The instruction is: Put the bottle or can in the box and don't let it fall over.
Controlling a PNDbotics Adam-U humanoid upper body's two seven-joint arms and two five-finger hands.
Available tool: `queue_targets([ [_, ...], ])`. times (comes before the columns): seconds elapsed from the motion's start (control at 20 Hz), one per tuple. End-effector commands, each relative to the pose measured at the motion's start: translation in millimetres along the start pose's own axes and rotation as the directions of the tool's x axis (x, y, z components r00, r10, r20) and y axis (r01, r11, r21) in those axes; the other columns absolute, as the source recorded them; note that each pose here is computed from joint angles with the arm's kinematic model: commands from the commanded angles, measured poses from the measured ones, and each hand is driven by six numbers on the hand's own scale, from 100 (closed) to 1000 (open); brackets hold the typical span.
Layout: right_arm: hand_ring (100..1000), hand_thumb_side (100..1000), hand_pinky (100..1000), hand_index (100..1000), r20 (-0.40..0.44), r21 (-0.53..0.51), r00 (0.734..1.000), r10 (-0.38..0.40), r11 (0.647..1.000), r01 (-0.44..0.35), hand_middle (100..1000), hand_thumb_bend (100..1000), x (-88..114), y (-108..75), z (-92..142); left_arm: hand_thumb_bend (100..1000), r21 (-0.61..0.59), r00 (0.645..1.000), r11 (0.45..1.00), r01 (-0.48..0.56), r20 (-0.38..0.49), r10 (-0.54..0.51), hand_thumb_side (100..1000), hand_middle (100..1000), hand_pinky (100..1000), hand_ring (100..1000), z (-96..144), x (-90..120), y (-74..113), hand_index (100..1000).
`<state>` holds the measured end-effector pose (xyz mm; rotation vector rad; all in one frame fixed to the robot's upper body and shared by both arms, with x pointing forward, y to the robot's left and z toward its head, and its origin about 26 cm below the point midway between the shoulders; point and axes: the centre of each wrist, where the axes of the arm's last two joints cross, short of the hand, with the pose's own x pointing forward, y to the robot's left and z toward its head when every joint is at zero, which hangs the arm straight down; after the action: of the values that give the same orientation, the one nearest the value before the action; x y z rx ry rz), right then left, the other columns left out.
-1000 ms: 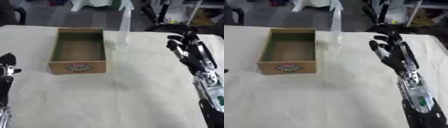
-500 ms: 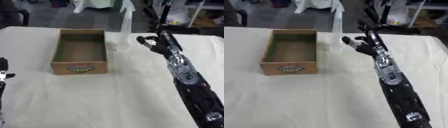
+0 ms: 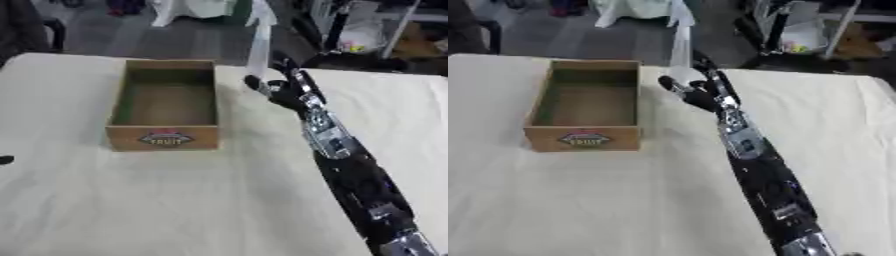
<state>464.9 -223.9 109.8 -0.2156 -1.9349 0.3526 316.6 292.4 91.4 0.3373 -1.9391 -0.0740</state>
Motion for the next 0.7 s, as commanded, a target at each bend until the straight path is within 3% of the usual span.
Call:
queue_targets([
  [0.05, 988, 503, 781, 1000, 0.038, -0.071, 0.997, 0.068, 0.995, -0.066, 986, 732, 12.8, -24.2, -13.9, 464, -0.012, 0.999, 1.000, 0.000, 0.043, 0.001, 763, 781, 667, 869, -6.3, 10.6, 0.5, 841],
  [0.35, 985, 512, 790, 1000, 0.054, -0.177, 0.986, 0.156, 0.974, -0.145, 974, 718, 23.7, -49.0, -24.9, 465, -0.018, 0.998, 1.000, 0.005, 0.056, -0.004, 764, 781, 667, 869, -8.9, 13.9, 0.4, 841],
  [0.4, 984, 518, 791, 1000, 0.054, -0.189, 0.985, 0.165, 0.970, -0.152, 974, 668, 24.6, -51.8, -25.9, 465, -0.019, 0.998, 1.000, 0.005, 0.057, -0.004, 764, 781, 666, 869, -9.2, 14.1, 0.4, 841],
  [0.45, 985, 516, 792, 1000, 0.052, -0.201, 0.983, 0.174, 0.966, -0.160, 974, 715, 25.5, -55.4, -26.8, 464, -0.019, 0.998, 1.000, 0.006, 0.060, -0.005, 764, 781, 666, 870, -9.7, 14.7, 0.5, 841],
  [0.7, 974, 517, 784, 1000, 0.037, -0.275, 0.978, 0.206, 0.943, -0.188, 966, 708, 29.8, -77.6, -30.9, 463, -0.039, 0.997, 0.999, 0.006, 0.083, -0.003, 765, 775, 667, 870, -14.1, 20.2, -2.4, 841],
])
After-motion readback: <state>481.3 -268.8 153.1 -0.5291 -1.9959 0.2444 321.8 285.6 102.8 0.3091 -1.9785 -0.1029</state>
